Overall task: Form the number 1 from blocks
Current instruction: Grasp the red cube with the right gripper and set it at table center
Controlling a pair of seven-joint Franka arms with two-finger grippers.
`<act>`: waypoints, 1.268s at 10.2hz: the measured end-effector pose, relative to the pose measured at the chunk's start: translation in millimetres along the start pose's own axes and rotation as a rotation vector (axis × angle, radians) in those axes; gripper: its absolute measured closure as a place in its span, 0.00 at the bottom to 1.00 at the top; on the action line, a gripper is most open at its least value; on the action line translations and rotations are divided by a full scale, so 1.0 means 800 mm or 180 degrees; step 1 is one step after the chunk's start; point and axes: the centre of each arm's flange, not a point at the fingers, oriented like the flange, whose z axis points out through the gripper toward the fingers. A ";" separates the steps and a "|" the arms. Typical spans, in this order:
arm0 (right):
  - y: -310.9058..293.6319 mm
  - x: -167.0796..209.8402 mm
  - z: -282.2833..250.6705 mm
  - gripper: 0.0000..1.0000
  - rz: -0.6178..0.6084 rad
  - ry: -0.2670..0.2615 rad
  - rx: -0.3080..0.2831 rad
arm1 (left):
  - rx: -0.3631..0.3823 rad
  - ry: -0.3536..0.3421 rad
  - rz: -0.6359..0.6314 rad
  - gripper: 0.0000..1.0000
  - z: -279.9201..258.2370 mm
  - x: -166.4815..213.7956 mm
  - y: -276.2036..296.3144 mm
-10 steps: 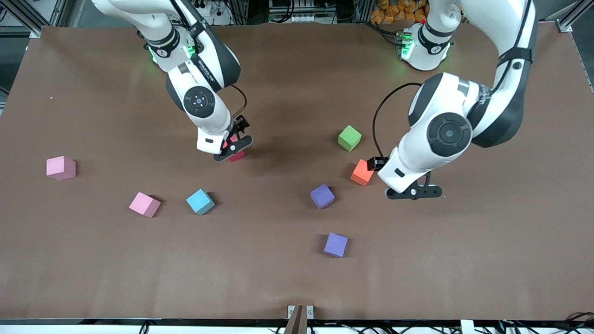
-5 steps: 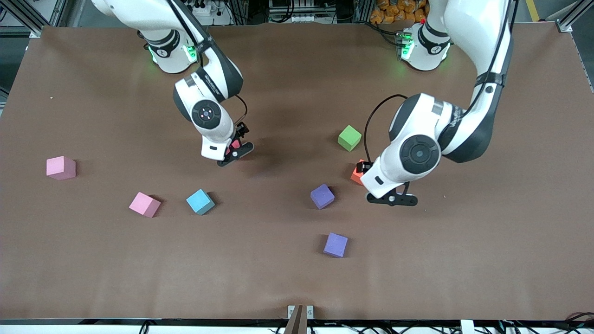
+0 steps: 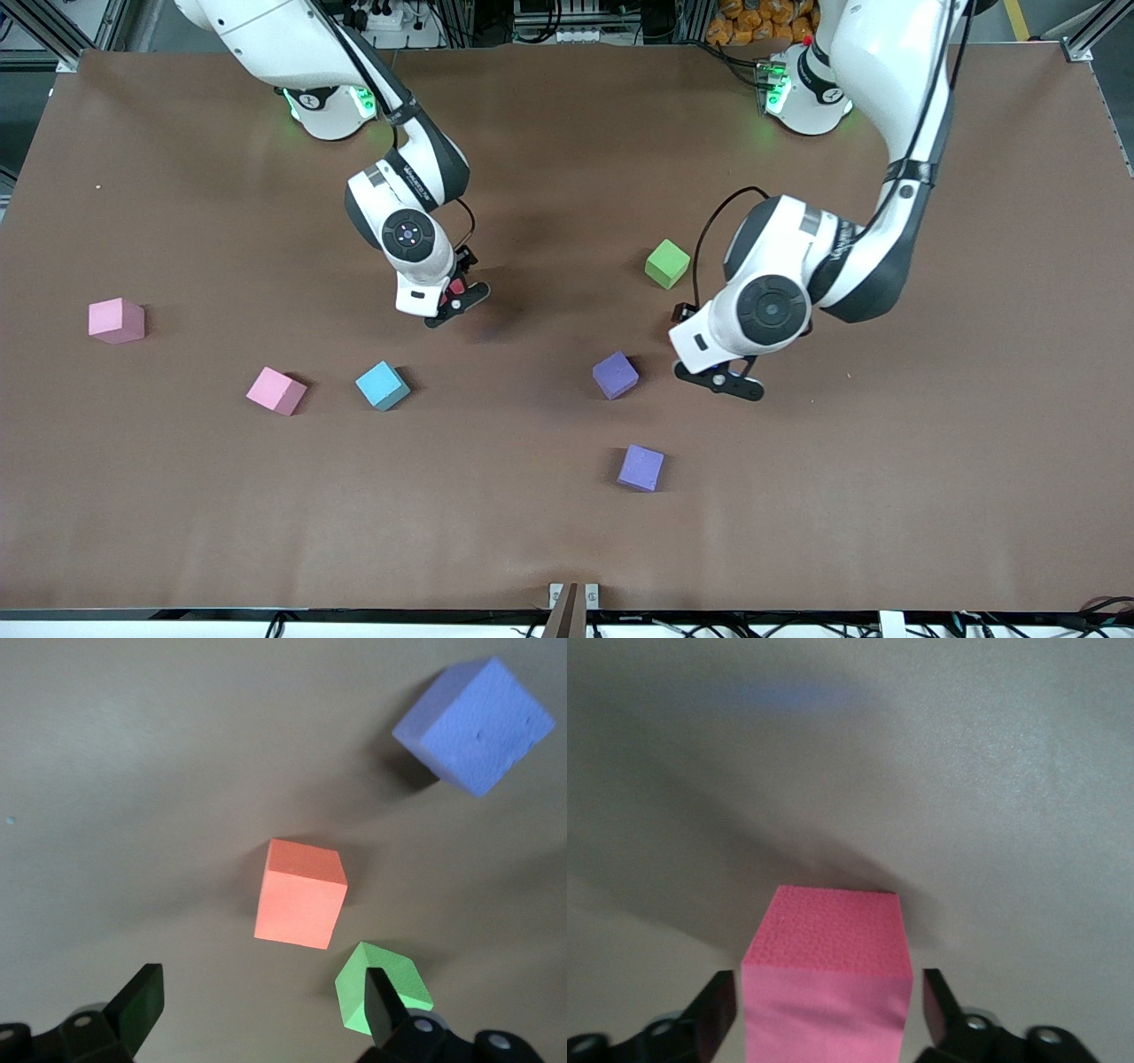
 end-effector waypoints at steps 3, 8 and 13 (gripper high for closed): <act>-0.022 -0.006 -0.007 0.40 0.0219 -0.0169 0.0043 | 0.0045 -0.0262 0.0013 0.00 0.042 -0.005 0.000; -0.228 -0.040 -0.036 0.40 0.1232 -0.0406 0.0355 | 0.0073 -0.0453 0.0024 0.00 0.081 -0.006 -0.002; -0.360 -0.076 -0.010 0.44 0.1690 -0.0294 0.0403 | 0.0069 -0.0487 0.0036 0.00 0.105 0.001 0.002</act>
